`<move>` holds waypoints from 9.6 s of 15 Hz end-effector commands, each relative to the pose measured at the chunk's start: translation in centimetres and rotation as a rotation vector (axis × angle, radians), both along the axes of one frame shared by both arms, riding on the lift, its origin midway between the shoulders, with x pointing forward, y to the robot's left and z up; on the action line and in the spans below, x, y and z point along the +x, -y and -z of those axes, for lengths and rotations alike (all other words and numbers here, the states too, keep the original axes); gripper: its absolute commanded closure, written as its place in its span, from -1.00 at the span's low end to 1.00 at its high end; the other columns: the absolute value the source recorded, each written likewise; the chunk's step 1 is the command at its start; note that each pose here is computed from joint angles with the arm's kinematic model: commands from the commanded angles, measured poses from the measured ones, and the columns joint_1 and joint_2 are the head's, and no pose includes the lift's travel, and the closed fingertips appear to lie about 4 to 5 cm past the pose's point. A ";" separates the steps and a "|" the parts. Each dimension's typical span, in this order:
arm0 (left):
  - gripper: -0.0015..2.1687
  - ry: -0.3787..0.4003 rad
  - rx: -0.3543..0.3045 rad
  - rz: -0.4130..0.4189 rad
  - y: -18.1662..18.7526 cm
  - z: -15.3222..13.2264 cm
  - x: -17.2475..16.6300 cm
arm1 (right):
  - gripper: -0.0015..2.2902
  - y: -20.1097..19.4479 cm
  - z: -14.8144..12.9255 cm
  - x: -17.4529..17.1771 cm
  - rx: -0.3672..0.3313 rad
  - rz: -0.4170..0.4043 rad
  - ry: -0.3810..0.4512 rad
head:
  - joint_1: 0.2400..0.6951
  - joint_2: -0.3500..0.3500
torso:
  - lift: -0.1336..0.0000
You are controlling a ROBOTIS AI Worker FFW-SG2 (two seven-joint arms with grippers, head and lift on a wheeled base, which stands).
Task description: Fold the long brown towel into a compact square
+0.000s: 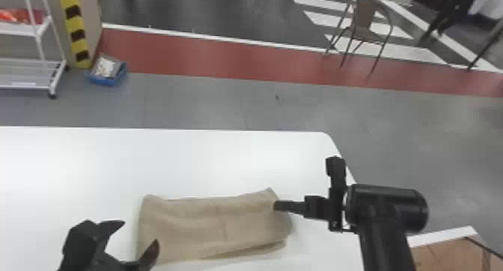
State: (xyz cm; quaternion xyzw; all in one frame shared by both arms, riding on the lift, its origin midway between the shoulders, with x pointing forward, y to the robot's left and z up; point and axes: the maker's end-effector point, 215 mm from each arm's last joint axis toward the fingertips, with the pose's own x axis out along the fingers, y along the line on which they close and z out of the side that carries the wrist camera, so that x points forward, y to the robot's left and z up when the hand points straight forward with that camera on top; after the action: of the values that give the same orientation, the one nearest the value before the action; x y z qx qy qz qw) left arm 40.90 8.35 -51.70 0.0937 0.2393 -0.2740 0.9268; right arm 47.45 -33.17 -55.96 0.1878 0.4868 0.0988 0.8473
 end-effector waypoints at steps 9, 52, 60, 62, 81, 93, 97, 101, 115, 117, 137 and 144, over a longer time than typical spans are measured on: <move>-0.79 -0.008 0.000 -0.004 -0.1 0.4 0.3 | -0.49 -0.3 0.7 -0.9 -0.003 -0.003 -0.048 | 1.00 -0.88 | 1.00; -0.79 0.451 -0.105 -0.333 -23.1 -11.2 8.9 | -0.08 -32.5 -19.4 3.6 -0.004 -0.456 0.384 | 1.00 0.79 | 1.00; -0.79 0.457 -0.132 -0.341 -23.0 -11.7 9.9 | -0.08 -40.5 -21.8 1.8 0.086 -0.576 0.485 | 1.00 1.00 | 1.00; -0.79 0.458 -0.133 -0.340 -23.0 -11.8 10.0 | -0.08 -41.6 -22.3 1.7 0.127 -0.580 0.503 | 1.00 1.00 | 1.00; -0.79 0.454 -0.118 -0.349 -23.7 -10.6 9.8 | -0.08 -43.0 -24.5 -0.8 0.376 -0.569 0.496 | 1.00 1.00 | 1.00; -0.79 0.398 -0.082 -0.325 -21.4 -8.3 9.0 | -0.08 -35.1 -26.0 -5.8 0.583 -0.434 0.415 | 1.00 1.00 | 1.00; -0.79 0.375 -0.051 -0.309 -20.3 -7.3 8.6 | -0.08 -30.6 -24.5 -7.0 0.670 -0.341 0.380 | 1.00 1.00 | 1.00; -0.79 0.342 -0.030 -0.296 -19.2 -5.9 8.3 | -0.08 -26.5 -22.5 -7.3 0.709 -0.265 0.343 | 1.00 0.86 | 1.00; -0.79 0.290 0.002 -0.270 -16.7 -4.2 6.1 | -0.08 -21.2 -22.3 -4.7 0.894 -0.250 0.258 | 1.00 0.52 | 1.00; -0.79 0.279 0.005 -0.259 -15.9 -3.8 5.9 | -0.08 -21.6 -23.1 -4.0 0.920 -0.273 0.253 | 1.00 0.49 | 1.00; -0.79 0.273 -0.034 -0.348 -19.5 -3.7 9.3 | -0.07 -34.0 -28.1 4.0 1.049 -0.569 0.478 | 1.00 0.87 | 1.00; -0.79 0.274 -0.025 -0.360 -20.8 -3.7 9.7 | 0.00 -31.2 -24.3 1.7 1.138 -0.506 0.318 | 1.00 0.87 | 1.00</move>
State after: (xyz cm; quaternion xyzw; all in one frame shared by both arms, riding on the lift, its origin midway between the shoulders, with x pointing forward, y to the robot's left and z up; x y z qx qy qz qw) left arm 50.42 29.00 -47.89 0.0733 0.1198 -0.0928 0.9857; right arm 49.98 -1.05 -30.82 0.4474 0.2464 0.5771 0.6372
